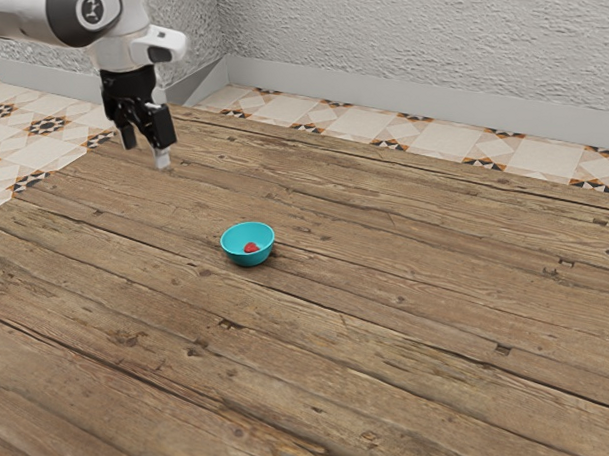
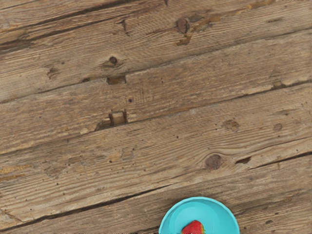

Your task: Take strawberry from the bowl

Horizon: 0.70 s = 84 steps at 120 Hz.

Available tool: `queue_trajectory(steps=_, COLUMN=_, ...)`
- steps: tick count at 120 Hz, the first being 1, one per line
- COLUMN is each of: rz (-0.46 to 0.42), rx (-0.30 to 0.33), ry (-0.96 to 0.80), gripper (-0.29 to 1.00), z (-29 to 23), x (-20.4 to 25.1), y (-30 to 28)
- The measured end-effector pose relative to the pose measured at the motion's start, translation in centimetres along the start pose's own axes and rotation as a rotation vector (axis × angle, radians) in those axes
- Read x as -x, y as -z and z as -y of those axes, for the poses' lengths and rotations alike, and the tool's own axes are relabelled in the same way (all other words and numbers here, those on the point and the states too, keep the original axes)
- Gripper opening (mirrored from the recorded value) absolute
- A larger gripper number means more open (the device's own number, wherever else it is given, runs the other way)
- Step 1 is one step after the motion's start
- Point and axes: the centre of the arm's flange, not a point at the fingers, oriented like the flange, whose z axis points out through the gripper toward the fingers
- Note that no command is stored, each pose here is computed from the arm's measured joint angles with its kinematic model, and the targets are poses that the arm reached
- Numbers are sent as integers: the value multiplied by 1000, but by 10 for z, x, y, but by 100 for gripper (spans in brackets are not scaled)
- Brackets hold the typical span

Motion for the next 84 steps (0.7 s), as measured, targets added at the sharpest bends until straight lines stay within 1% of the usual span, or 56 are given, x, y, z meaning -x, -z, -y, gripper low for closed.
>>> queue_trajectory(steps=36, rz=-3, rx=-9, ry=66, gripper=70, z=20, x=6, y=0)
queue_trajectory(steps=46, rz=15, rx=-10, ry=80, gripper=70, z=26, x=3, y=-10)
queue_trajectory(steps=51, rz=33, rx=-17, ry=75, gripper=70, z=32, x=-8, y=-22)
queue_trajectory(steps=65, rz=41, rx=-37, ry=-31, gripper=70, z=23, x=-48, y=-50)
queue_trajectory(steps=84, rz=-17, rx=-58, ry=-241, gripper=70, z=31, x=-82, y=-73)
